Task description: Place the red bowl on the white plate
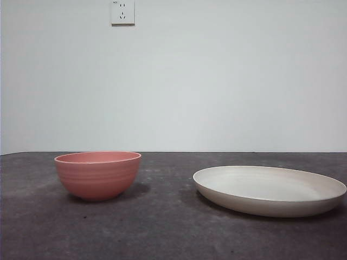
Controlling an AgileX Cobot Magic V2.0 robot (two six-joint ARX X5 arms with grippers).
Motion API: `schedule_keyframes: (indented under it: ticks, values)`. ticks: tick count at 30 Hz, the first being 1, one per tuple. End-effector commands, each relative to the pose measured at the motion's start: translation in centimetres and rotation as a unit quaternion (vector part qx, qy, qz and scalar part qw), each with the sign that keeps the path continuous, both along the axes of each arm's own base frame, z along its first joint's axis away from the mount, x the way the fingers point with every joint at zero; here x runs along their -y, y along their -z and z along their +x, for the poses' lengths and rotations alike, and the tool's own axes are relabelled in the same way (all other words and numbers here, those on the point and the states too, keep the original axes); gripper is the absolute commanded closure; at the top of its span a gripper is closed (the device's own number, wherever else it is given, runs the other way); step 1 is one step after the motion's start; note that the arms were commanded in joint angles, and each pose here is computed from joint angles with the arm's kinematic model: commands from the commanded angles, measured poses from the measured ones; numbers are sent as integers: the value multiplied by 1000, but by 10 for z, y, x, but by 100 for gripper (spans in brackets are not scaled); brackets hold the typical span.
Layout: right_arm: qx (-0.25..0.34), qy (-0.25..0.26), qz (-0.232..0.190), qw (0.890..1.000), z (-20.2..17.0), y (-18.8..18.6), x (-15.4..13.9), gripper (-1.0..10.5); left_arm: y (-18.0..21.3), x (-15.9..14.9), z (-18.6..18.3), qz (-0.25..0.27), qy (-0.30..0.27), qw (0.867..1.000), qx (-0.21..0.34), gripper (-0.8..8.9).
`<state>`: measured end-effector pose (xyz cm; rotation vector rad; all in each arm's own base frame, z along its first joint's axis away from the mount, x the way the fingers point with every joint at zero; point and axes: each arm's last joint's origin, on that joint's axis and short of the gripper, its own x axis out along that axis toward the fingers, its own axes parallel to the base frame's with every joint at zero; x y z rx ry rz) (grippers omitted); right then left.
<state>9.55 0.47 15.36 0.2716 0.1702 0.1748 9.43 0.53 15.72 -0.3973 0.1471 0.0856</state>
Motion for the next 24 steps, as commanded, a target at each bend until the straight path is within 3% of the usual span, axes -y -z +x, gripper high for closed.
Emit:
schedule_keyframes:
  ticks: [1,7,14,19,24]
  values:
    - [-8,5,38,999,0,1,0,938,4,0,0,-25,-4,1000,-5,805]
    - [-8,-5,81,997,-1,-6,-1,938,-6,1,-1,-58,16,998,9,804]
    - [47,-10,81,996,-10,-44,-1,938,-41,3,-9,-84,27,996,28,804]
    - [68,-11,78,995,-17,-76,-1,938,-73,5,-14,-58,59,996,18,804]
    - [32,-27,47,998,-18,-109,-2,938,-104,7,-13,-15,116,993,-21,804]
